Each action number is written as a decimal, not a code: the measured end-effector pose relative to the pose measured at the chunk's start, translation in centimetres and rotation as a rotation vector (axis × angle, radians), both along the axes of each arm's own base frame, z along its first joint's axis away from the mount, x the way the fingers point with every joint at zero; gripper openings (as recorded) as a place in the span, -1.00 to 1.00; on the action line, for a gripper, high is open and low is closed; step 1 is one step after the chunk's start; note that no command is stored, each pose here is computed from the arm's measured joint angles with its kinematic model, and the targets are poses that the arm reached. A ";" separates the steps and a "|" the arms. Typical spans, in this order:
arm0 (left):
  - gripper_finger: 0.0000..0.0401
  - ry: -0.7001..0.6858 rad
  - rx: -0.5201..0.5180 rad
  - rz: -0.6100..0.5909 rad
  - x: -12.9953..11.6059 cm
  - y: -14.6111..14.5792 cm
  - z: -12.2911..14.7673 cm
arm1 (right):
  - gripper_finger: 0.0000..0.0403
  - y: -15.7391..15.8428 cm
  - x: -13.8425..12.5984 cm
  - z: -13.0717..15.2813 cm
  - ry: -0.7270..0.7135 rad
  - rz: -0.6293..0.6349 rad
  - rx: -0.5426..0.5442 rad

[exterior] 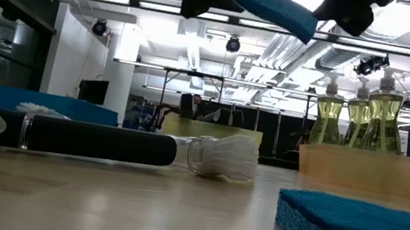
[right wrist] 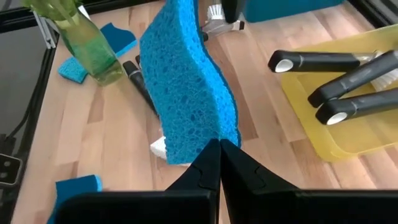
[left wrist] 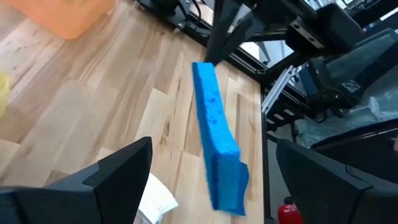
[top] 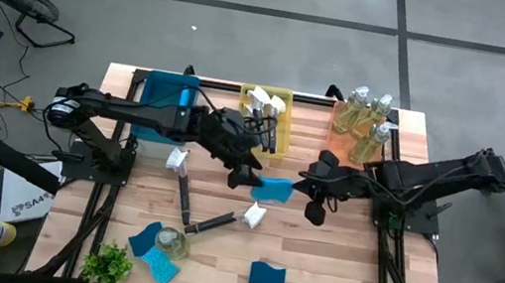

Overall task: Pick & Place Kitchen Sink Supplies
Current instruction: Put the blue dishwashing sponge into the blue bin

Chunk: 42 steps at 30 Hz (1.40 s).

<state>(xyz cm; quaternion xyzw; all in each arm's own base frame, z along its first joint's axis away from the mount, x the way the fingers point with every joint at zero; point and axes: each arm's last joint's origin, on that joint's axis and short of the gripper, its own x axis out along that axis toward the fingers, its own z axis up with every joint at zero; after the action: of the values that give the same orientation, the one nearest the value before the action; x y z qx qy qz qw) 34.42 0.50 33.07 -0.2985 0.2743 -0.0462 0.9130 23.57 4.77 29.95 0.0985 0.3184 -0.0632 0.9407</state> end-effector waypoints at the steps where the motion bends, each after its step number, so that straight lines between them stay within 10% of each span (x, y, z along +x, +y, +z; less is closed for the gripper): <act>1: 0.68 0.000 -0.001 -0.002 0.0 0.0 0.0 | -1.00 -0.1 0.0 0.0 -0.002 0.001 -0.006; 16: 0.60 0.000 -0.007 0.007 0.0 -0.2 0.0 | -1.00 -0.9 0.6 0.5 -0.053 0.032 -0.036; 42: -0.70 -0.001 0.035 -0.019 0.0 -0.2 -0.1 | -1.00 -1.0 0.5 0.5 -0.053 0.015 -0.066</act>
<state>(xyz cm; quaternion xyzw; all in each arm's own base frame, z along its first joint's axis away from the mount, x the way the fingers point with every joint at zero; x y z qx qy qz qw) 34.41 0.30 32.98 -0.2797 0.2776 -0.0501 0.9177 24.12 3.78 30.41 0.0664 0.2920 -0.0641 0.9520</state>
